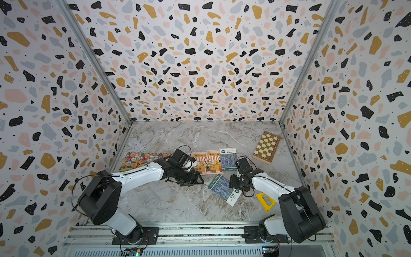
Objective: Arrange the seed packets in a row
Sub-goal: Pick up the seed packet from the center of the board.
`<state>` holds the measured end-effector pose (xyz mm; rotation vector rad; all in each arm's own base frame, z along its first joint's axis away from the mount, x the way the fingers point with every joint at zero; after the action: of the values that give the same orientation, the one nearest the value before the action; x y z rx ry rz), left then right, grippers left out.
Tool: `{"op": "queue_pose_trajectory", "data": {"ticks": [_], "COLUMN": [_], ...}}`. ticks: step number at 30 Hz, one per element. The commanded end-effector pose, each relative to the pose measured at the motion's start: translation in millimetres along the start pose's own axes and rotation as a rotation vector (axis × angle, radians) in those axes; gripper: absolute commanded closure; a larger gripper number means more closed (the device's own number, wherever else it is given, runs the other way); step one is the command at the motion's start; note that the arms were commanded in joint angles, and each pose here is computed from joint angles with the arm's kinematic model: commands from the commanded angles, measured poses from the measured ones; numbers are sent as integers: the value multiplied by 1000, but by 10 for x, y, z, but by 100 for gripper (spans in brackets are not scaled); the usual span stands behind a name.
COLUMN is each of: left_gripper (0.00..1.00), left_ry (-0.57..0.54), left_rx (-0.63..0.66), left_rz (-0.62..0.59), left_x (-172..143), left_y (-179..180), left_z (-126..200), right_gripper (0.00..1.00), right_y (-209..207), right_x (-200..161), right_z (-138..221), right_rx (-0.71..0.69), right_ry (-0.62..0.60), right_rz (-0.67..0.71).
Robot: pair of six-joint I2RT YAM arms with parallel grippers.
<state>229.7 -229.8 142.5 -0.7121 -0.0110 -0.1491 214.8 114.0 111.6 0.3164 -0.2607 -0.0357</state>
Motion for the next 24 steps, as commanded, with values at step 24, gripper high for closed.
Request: {"op": "queue_pose_trajectory", "data": {"ticks": [24], "left_gripper": [41], "left_ry": [71], "left_rx": [3], "left_rz": [26], "left_x": [79], "left_y": [18], "left_z": [-460], "right_gripper": [52], "right_y": [-2], "right_x": [-173], "right_z": [32], "right_rx": [2], "right_ry": [14], "right_rz": [22]}}
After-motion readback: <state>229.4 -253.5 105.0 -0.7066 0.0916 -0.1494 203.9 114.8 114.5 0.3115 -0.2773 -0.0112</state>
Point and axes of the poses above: each gripper's point midway between its finger pads, its own z axis back along the fingers, its own y axis along the line the jaws close on, x = y × z, the point moved 9 cm from there along z, back along the fingers, and after that the axes turned 4 degrees about z, right-handed, at the moved point
